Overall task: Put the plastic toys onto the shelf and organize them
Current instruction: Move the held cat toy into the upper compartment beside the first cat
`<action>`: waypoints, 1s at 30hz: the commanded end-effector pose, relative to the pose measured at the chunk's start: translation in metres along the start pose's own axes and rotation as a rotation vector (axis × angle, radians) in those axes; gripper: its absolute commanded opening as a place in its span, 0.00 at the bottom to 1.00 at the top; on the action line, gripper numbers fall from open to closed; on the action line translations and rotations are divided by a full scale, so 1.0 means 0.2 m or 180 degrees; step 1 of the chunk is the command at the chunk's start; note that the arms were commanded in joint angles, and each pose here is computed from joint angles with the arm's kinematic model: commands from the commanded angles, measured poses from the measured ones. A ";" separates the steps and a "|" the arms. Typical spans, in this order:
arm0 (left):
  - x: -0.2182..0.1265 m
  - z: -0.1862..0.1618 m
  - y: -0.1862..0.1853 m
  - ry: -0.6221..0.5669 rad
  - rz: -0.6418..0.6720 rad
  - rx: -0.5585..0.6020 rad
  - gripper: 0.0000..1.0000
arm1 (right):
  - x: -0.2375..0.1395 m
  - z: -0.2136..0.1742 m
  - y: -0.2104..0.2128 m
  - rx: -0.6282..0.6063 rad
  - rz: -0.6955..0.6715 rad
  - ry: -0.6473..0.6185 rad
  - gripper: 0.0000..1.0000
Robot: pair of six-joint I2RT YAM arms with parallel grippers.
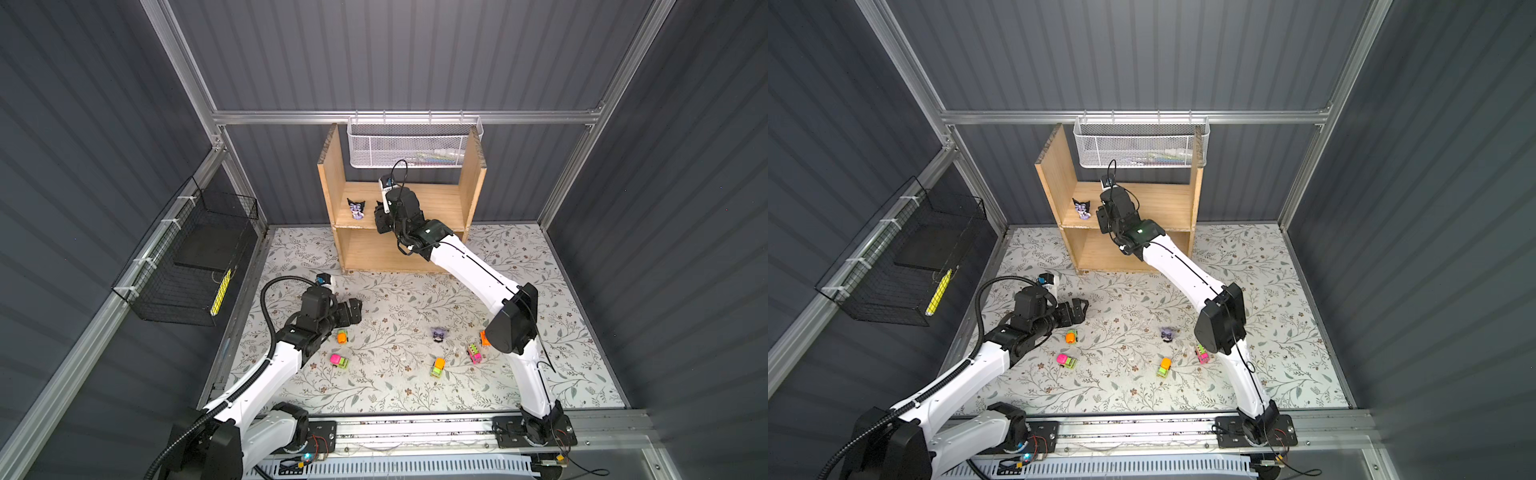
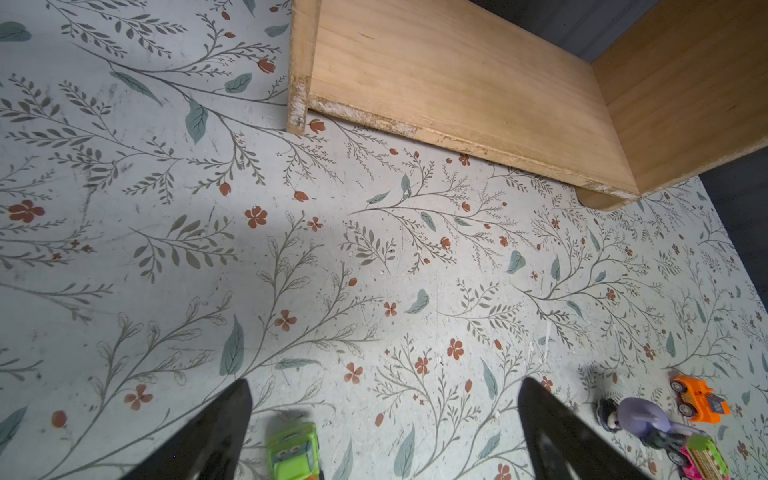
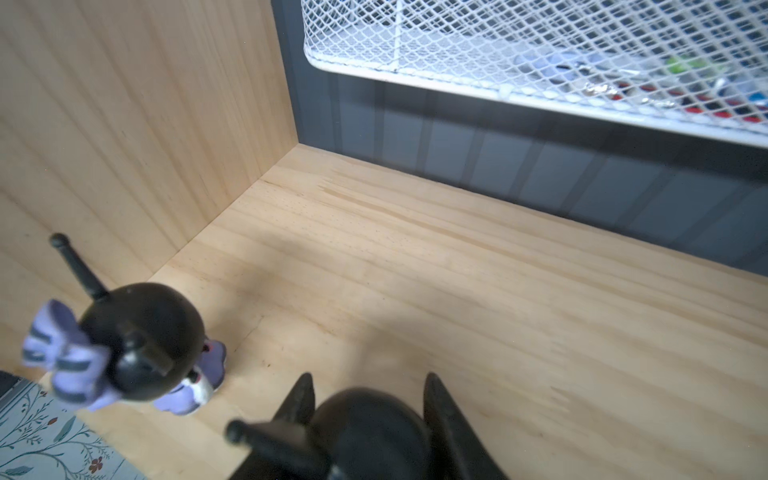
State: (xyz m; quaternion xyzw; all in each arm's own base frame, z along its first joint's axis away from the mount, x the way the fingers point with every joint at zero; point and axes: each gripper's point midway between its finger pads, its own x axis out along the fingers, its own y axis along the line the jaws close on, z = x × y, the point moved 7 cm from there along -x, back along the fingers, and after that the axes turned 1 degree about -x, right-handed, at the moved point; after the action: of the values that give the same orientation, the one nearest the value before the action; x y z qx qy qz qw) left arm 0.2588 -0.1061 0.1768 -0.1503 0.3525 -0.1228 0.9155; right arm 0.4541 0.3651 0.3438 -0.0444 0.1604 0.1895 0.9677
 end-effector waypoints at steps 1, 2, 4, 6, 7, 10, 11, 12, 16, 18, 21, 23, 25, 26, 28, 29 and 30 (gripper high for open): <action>0.00 0.03 -0.03 -0.0050 -0.0102 0.0073 1.00 | 0.00 0.05 0.00 -0.0001 0.0028 -0.0075 0.32; 0.00 0.03 -0.03 -0.0045 -0.0102 0.0078 1.00 | 0.01 0.05 0.00 -0.0003 0.0024 -0.0073 0.32; 0.00 0.03 -0.04 -0.0053 -0.0111 0.0075 1.00 | 0.02 0.05 0.00 0.0006 0.0028 -0.0063 0.33; 0.00 0.03 -0.04 -0.0045 -0.0114 0.0074 1.00 | 0.02 0.04 0.00 0.0017 0.0027 -0.0060 0.33; 0.00 0.03 -0.03 -0.0038 -0.0104 0.0074 1.00 | 0.03 0.03 0.00 0.0018 0.0006 -0.0050 0.33; 0.00 0.02 -0.03 -0.0036 -0.0103 0.0074 1.00 | 0.05 0.02 0.00 0.0019 -0.0011 -0.0041 0.33; 0.00 0.02 -0.03 -0.0042 -0.0102 0.0076 1.00 | 0.05 0.02 0.01 0.0014 -0.0016 -0.0038 0.33; 0.00 0.02 -0.03 -0.0047 -0.0097 0.0076 1.00 | 0.05 0.01 0.01 0.0015 -0.0016 -0.0034 0.33; 0.00 0.02 -0.03 -0.0048 -0.0092 0.0074 1.00 | 0.07 0.00 0.01 0.0008 -0.0028 -0.0028 0.33; 0.00 0.02 -0.03 -0.0047 -0.0094 0.0076 1.00 | 0.08 -0.01 0.01 -0.0008 -0.0023 -0.0022 0.33; 0.00 0.02 -0.03 -0.0054 -0.0094 0.0073 1.00 | 0.09 -0.03 0.02 -0.0020 -0.0025 -0.0012 0.33; -0.01 0.02 -0.02 -0.0057 -0.0091 0.0074 1.00 | 0.09 -0.04 0.02 -0.0031 -0.0037 -0.0006 0.33; -0.01 0.02 -0.02 -0.0063 -0.0094 0.0071 1.00 | 0.09 -0.06 0.03 -0.0057 -0.0038 -0.0021 0.33; -0.01 0.01 -0.02 -0.0057 -0.0091 0.0069 1.00 | 0.09 -0.07 0.04 -0.0072 -0.0037 -0.0034 0.33; -0.01 0.01 -0.02 -0.0061 -0.0093 0.0067 1.00 | 0.09 -0.09 0.05 -0.0102 -0.0049 -0.0056 0.33; -0.01 0.01 -0.02 -0.0061 -0.0093 0.0069 1.00 | 0.08 -0.09 0.06 -0.0116 -0.0052 -0.0079 0.34; -0.01 0.01 -0.02 -0.0061 -0.0092 0.0065 1.00 | 0.08 -0.10 0.06 -0.0134 -0.0062 -0.0085 0.34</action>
State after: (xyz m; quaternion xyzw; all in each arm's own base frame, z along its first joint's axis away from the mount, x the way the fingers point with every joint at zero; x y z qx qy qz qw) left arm 0.2606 -0.1071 0.1776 -0.1519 0.3480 -0.1259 0.9165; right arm 0.4608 0.3755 0.3357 -0.0445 0.1355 0.1865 0.9721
